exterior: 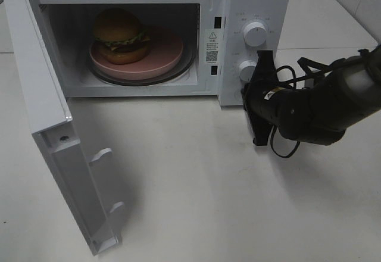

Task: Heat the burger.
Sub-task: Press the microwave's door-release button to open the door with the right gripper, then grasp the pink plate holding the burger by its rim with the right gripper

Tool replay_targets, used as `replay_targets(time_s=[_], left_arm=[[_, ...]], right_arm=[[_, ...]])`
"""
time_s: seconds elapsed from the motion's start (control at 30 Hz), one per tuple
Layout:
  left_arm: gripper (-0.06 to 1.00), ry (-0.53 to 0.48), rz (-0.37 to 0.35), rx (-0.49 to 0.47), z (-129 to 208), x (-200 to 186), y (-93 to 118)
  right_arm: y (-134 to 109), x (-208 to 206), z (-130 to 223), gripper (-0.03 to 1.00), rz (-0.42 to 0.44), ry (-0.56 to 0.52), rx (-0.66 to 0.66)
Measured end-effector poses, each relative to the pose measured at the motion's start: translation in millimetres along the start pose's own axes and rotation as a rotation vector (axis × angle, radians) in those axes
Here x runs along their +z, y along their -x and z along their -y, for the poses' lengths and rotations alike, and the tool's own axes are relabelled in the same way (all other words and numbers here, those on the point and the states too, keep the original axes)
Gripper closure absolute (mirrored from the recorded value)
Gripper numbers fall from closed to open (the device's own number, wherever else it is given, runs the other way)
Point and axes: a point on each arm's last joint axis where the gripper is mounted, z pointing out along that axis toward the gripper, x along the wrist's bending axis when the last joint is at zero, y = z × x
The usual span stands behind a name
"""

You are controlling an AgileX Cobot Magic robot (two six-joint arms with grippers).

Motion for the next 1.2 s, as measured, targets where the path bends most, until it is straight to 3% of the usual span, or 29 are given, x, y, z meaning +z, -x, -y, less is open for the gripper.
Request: replay_targets(time_s=[0.17, 0.63, 0.8, 0.93, 1.0, 1.2], left_arm=[[-0.03, 0.000, 0.000, 0.000, 0.0, 0.0, 0.0], [-0.03, 0.000, 0.001, -0.001, 0.0, 0.0, 0.1], [-0.03, 0.000, 0.001, -0.001, 0.0, 0.0, 0.1], [-0.03, 0.000, 0.001, -0.001, 0.0, 0.0, 0.1], [-0.03, 0.000, 0.001, -0.001, 0.0, 0.0, 0.1], [-0.03, 0.000, 0.001, -0.001, 0.0, 0.0, 0.1]], right_arm=[[12.6, -22.7, 0.4, 0.96, 0.035, -0.016, -0.001], [9.6, -67.3, -0.2, 0.96, 0.064, -0.071, -0.049], [-1.8, -89.6, 2.3, 0.96, 0.131, -0.147, -0.224], [-7.3, -98.0, 3.3, 0.96, 0.138, -0.179, -0.310], [-10.8, -105.6, 4.6, 0.96, 0.149, -0.218, -0.416], [-8.2, -114.9, 6.7, 0.96, 0.207, -0.297, -0.606]])
